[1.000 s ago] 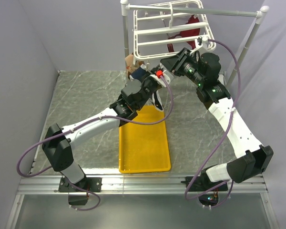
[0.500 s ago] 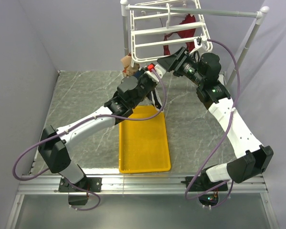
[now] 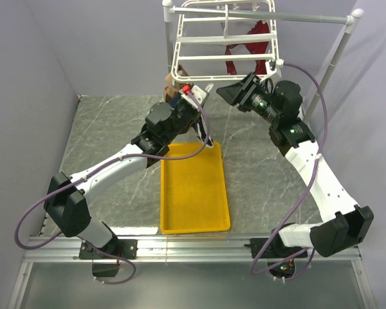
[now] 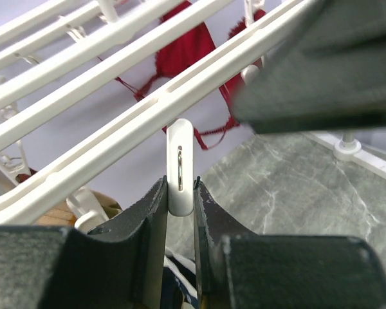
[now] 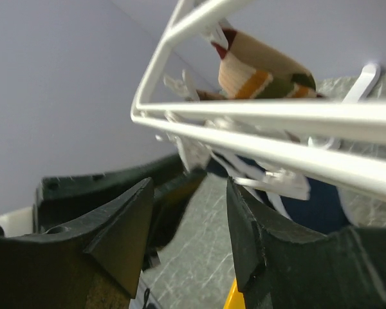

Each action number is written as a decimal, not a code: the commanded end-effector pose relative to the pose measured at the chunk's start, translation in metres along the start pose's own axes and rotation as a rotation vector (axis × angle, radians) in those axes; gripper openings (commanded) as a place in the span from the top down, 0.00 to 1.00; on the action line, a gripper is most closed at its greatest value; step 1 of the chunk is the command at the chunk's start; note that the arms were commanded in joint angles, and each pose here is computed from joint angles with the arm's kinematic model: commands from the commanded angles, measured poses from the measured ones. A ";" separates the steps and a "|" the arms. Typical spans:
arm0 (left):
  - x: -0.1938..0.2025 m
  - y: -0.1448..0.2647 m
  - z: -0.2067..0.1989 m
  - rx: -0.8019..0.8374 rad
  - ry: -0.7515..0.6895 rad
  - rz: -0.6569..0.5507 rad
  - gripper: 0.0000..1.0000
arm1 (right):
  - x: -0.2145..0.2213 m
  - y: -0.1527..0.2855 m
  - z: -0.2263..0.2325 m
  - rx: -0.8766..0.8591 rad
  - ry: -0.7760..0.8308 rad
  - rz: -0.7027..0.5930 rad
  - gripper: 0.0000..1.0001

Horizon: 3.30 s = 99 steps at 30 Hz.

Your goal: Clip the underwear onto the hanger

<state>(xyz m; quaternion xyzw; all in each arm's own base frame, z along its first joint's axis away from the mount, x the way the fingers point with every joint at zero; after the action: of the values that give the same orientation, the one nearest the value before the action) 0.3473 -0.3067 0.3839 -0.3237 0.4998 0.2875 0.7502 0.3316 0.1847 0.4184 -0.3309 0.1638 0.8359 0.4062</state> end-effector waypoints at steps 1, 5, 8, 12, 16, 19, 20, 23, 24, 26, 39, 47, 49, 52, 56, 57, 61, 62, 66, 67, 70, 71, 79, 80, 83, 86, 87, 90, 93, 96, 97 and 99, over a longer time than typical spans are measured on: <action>-0.034 0.008 0.011 0.007 0.035 -0.184 1.00 | 0.001 0.006 0.007 -0.090 -0.013 -0.015 0.43; -0.036 0.010 0.013 0.019 0.056 -0.241 1.00 | 0.000 0.000 0.009 -0.136 -0.030 -0.033 0.43; -0.038 0.013 0.012 0.025 0.055 -0.291 1.00 | -0.005 -0.005 0.013 -0.176 -0.036 -0.057 0.43; -0.042 0.016 0.007 0.048 0.037 -0.369 1.00 | -0.007 -0.010 0.021 -0.258 -0.031 -0.061 0.43; -0.044 0.017 0.009 0.044 0.037 -0.408 1.00 | -0.005 -0.015 0.016 -0.259 0.004 -0.053 0.44; -0.046 0.017 0.011 0.045 0.040 -0.420 1.00 | -0.003 -0.017 0.013 -0.254 0.012 -0.050 0.44; -0.047 0.017 0.011 0.045 0.037 -0.431 1.00 | -0.002 -0.017 0.013 -0.259 0.015 -0.047 0.44; -0.049 0.017 0.011 0.054 0.026 -0.445 1.00 | -0.001 -0.022 0.010 -0.254 -0.003 -0.026 0.43; -0.048 0.017 0.009 0.062 0.022 -0.443 1.00 | -0.001 -0.022 0.011 -0.258 -0.002 -0.028 0.41; -0.046 0.018 0.007 0.078 0.020 -0.438 1.00 | -0.003 -0.024 0.013 -0.272 -0.003 -0.031 0.41; -0.028 0.022 -0.009 0.167 -0.065 -0.438 1.00 | 0.004 -0.035 0.014 -0.345 -0.028 0.027 0.48; -0.026 0.023 -0.014 0.198 -0.128 -0.457 1.00 | 0.005 -0.037 0.012 -0.335 -0.044 0.035 0.45; -0.024 0.020 -0.013 0.198 -0.135 -0.449 1.00 | 0.005 -0.037 0.011 -0.321 -0.057 0.033 0.43; -0.026 0.018 -0.013 0.194 -0.132 -0.452 1.00 | 0.005 -0.038 0.007 -0.295 -0.087 0.015 0.46; -0.027 0.017 -0.012 0.189 -0.118 -0.454 1.00 | 0.011 -0.034 -0.003 -0.256 -0.191 -0.025 0.43; -0.028 0.017 -0.012 0.182 -0.116 -0.455 1.00 | 0.011 -0.031 -0.004 -0.251 -0.205 -0.043 0.43; -0.030 0.017 -0.010 0.172 -0.105 -0.453 1.00 | 0.007 -0.018 -0.003 -0.200 -0.181 -0.104 0.43; -0.029 0.018 -0.010 0.174 -0.103 -0.454 1.00 | 0.007 -0.015 -0.002 -0.204 -0.180 -0.111 0.44; -0.029 0.016 -0.009 0.167 -0.090 -0.457 1.00 | 0.008 -0.012 -0.005 -0.201 -0.202 -0.145 0.44; -0.030 0.015 -0.010 0.168 -0.080 -0.455 1.00 | 0.014 -0.012 -0.011 -0.193 -0.216 -0.142 0.44; -0.032 0.011 -0.008 0.161 -0.075 -0.456 1.00 | 0.016 -0.007 -0.010 -0.221 -0.220 -0.149 0.44; -0.035 0.011 -0.007 0.158 -0.071 -0.458 1.00 | 0.013 -0.004 -0.005 -0.247 -0.191 -0.166 0.44; -0.037 0.010 -0.003 0.158 -0.057 -0.462 1.00 | 0.006 0.006 0.008 -0.321 -0.186 -0.207 0.37; -0.036 0.009 -0.004 0.162 -0.054 -0.461 1.00 | 0.006 0.002 0.007 -0.325 -0.199 -0.207 0.36; -0.036 0.008 -0.006 0.171 -0.050 -0.461 1.00 | 0.006 -0.002 0.008 -0.354 -0.197 -0.210 0.35; -0.035 0.006 -0.003 0.161 -0.056 -0.470 1.00 | 0.006 -0.004 0.009 -0.376 -0.177 -0.212 0.35; -0.035 0.006 -0.004 0.167 -0.055 -0.474 1.00 | 0.005 -0.005 0.009 -0.379 -0.176 -0.212 0.35; -0.034 0.005 -0.005 0.174 -0.046 -0.480 1.00 | 0.006 -0.012 0.005 -0.373 -0.185 -0.208 0.35; -0.036 0.003 -0.006 0.177 -0.035 -0.484 1.00 | 0.009 -0.015 0.002 -0.369 -0.195 -0.199 0.36; -0.034 0.002 -0.006 0.181 -0.040 -0.479 1.00 | 0.006 -0.017 0.003 -0.369 -0.201 -0.208 0.39; -0.033 0.003 -0.007 0.187 -0.040 -0.475 1.00 | 0.006 -0.017 0.003 -0.368 -0.205 -0.208 0.40; -0.033 0.004 -0.007 0.190 -0.046 -0.478 1.00 | 0.004 -0.019 0.004 -0.367 -0.212 -0.212 0.42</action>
<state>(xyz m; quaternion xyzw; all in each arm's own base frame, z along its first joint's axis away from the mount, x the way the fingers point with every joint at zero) 0.3367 -0.3151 0.3865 -0.3386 0.4356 0.0968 0.8284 0.3470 0.2002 0.3911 -0.3001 -0.0336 0.8470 0.4375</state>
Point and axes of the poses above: each gripper's point midway between its finger pads, its own y axis back along the fingers, its own z axis along the line the jaws close on, x = y × z, the point moved 5 cm from there along y, back along the fingers, and after that the axes turned 2 degrees about -y, right-handed, at the moved point
